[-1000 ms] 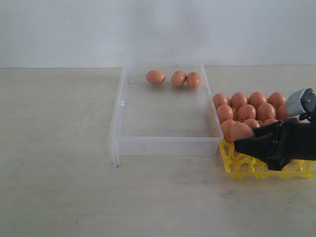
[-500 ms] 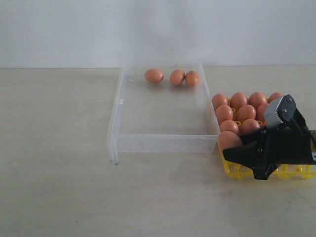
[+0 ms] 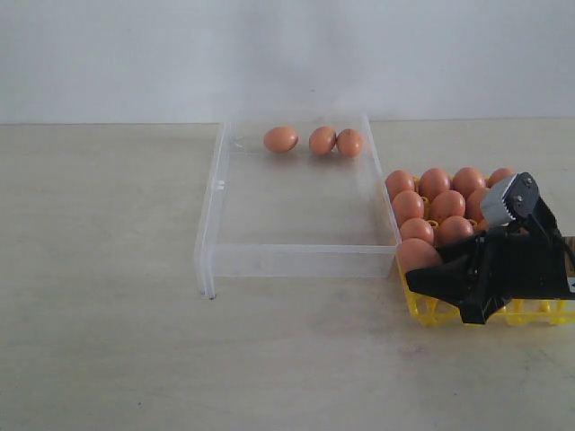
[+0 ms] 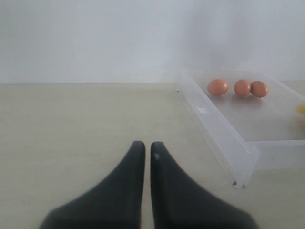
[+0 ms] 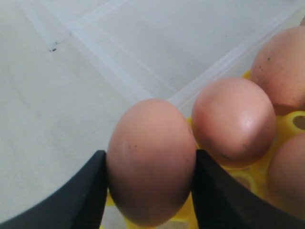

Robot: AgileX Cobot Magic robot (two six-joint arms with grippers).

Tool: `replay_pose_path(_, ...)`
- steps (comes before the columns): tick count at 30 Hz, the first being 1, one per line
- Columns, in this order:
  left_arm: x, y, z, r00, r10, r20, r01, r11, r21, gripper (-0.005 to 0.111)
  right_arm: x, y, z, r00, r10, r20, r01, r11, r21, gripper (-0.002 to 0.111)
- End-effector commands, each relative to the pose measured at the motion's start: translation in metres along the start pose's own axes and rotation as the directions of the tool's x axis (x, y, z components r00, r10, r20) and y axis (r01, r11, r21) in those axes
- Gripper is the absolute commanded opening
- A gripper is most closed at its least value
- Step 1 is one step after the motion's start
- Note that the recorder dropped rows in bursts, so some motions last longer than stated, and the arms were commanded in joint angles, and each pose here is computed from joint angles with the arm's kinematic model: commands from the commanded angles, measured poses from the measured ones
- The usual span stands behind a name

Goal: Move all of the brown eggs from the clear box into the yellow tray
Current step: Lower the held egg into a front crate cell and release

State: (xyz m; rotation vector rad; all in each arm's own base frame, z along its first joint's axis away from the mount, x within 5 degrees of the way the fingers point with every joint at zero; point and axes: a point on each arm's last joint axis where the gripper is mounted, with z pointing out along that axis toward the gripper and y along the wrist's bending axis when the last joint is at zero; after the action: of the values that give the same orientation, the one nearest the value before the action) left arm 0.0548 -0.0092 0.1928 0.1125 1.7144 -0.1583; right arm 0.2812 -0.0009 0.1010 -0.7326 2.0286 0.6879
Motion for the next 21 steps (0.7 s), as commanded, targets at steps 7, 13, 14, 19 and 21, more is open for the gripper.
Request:
replay_pose_path(7, 0.0007, 0.0002, 0.0000, 1.000, -0.001, 0.001, 0.001, 1.000, -0.003, 0.004, 0.0001, -0.0014, -0.0003, 0.999, 0.033, -0.006, -0.033, 0.999, 0.013, 0.054)
replay_pose_path(13, 0.0007, 0.0002, 0.0000, 1.000, -0.001, 0.001, 0.001, 1.000, -0.003, 0.004, 0.0001, -0.0014, -0.0003, 0.999, 0.050, -0.005, -0.050, 0.999, 0.013, 0.054)
replay_pose_path(14, 0.0007, 0.0002, 0.0000, 1.000, -0.001, 0.001, 0.001, 1.000, -0.003, 0.004, 0.0001, -0.0014, -0.0003, 0.999, 0.052, -0.005, -0.052, 0.999, 0.013, 0.054)
replay_pose_path(19, 0.0007, 0.0002, 0.0000, 1.000, -0.001, 0.001, 0.001, 1.000, -0.003, 0.004, -0.0058, 0.0001, -0.0029, 0.999, 0.036, 0.015, -0.036, 0.999, 0.012, 0.054)
replay_pose_path(21, 0.0007, 0.0002, 0.0000, 1.000, -0.001, 0.001, 0.001, 1.000, -0.003, 0.004, -0.0095, 0.0006, -0.0050, 1.000, 0.022, 0.020, -0.023, 1.000, 0.020, 0.054)
